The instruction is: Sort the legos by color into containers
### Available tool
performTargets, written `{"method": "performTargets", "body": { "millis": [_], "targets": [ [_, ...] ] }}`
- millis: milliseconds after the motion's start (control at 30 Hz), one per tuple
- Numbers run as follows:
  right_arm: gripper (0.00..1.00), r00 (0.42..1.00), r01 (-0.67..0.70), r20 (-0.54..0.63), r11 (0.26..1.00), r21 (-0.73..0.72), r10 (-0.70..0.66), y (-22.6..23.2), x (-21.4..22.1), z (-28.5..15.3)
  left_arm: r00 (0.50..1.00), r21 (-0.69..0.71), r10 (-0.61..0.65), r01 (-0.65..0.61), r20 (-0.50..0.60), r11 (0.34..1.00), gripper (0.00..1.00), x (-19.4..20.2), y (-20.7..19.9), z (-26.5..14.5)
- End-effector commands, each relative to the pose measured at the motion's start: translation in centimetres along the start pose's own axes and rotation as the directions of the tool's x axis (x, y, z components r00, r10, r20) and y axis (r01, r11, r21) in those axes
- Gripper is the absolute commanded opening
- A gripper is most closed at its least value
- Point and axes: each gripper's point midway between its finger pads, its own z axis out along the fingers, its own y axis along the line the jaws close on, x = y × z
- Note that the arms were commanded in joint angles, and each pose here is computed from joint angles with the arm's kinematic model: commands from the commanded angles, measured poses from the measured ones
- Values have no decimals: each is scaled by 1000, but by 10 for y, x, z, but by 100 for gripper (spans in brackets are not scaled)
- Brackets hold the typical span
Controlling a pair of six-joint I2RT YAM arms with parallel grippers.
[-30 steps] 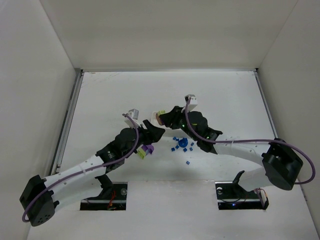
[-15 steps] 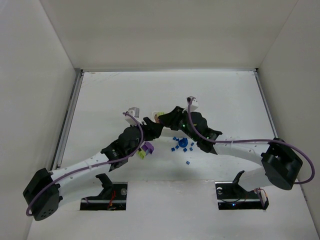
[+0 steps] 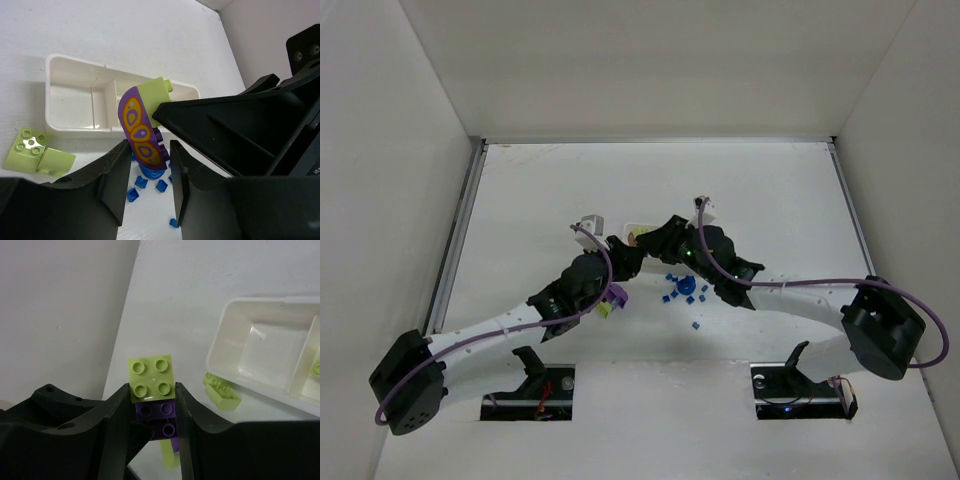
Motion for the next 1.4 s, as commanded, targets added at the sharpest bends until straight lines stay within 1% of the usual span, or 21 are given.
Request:
{"method": "performTargets", "body": {
  "millis": [0,133,200,333,567,633,700,800,867,967,1033,1100,1133,1167,1233,1300,1367],
  "targets": [
    [27,999,-43,29,994,-103,46,28,-14,-6,998,26,13,-14,57,1000,29,-17,-13,3],
    [26,998,-47,39,994,-103,51,26,-20,-11,997,11,35,-36,67,999,18,-20,-11,2],
    [26,997,-45,50,994,-99,51,22,-25,-14,996,0,52,-52,67,999,15,-20,-7,1],
    [26,997,-44,63,994,-105,51,18,-35,-22,995,-34,77,-75,61,997,13,-20,4,-2],
    [26,993,-21,118,996,-82,31,-4,-58,-42,993,-109,93,-85,68,990,12,-29,32,-10],
    [26,991,11,136,999,-43,-5,-17,-63,-48,994,-114,85,-76,75,991,12,-34,35,-13],
    [27,989,68,129,996,56,-75,-43,-66,-49,994,-102,73,-65,80,993,12,-38,32,-16],
    [27,978,169,82,963,212,-189,-76,-63,-43,995,-77,61,-55,85,996,13,-42,23,-17],
    [27,967,222,53,931,289,-248,-93,-62,-36,995,-70,56,-51,79,996,13,-41,19,-16],
    [28,957,272,5,906,324,-289,-100,-51,-23,996,-58,53,-49,68,997,13,-39,12,-14],
    [29,955,282,-11,901,331,-295,-101,-47,-17,997,-53,55,-52,63,997,13,-37,10,-14],
    [33,954,290,-24,897,333,-299,-102,-44,-11,997,-47,51,-48,62,998,13,-36,9,-14],
    [39,952,295,-27,896,331,-304,-100,-43,-9,997,-45,48,-45,60,998,14,-35,9,-15],
    [48,950,304,-31,894,330,-311,-100,-43,-6,997,-40,45,-42,58,998,14,-35,7,-15],
    [59,946,316,-33,893,321,-323,-96,-44,-4,998,-30,39,-38,49,999,14,-32,5,-15],
    [65,944,321,-25,893,316,-330,-92,-47,-4,999,-21,33,-32,39,999,14,-29,2,-13],
    [67,944,318,-10,896,310,-331,-88,-52,-7,999,-17,29,-29,31,999,14,-26,0,-11]
  ]
}}
